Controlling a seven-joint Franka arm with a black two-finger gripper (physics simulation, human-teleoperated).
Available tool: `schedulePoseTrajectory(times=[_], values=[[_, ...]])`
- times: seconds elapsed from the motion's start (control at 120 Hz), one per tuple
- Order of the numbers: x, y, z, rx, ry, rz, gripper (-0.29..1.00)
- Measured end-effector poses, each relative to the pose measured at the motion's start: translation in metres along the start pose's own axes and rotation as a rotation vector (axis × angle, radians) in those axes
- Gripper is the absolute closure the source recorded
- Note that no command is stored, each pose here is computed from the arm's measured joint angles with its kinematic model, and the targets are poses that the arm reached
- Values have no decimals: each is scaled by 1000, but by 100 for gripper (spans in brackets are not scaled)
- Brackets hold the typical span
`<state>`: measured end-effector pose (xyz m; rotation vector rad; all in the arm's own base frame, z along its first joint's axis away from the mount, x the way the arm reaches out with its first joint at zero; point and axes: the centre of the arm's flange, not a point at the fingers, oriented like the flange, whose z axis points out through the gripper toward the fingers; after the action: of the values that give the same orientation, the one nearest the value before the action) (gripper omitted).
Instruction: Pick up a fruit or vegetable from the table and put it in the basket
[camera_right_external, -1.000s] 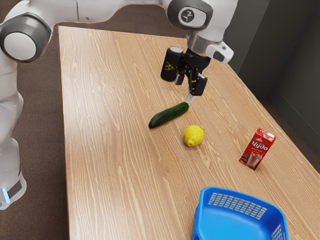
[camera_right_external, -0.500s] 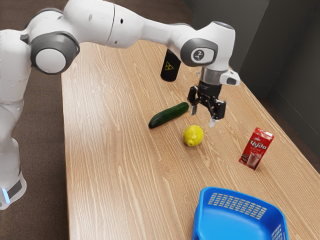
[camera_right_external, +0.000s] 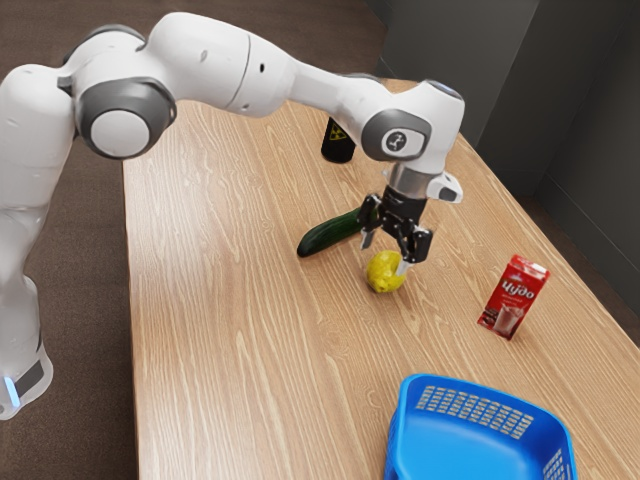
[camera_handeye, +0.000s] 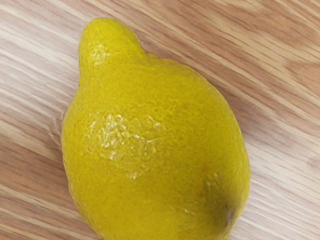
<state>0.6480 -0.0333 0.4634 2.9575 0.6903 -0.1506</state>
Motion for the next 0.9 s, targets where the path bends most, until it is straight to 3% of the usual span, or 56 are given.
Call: schedulePoseTrajectory(times=[0.242, 0.6, 0.733, 0.9], values=[[7, -2, 9, -33, -14, -39, 0], [21, 3, 40, -15, 4, -69, 0], [27, -6, 38, -13, 17, -92, 22], [4, 8, -8, 10, 49, -50, 31]])
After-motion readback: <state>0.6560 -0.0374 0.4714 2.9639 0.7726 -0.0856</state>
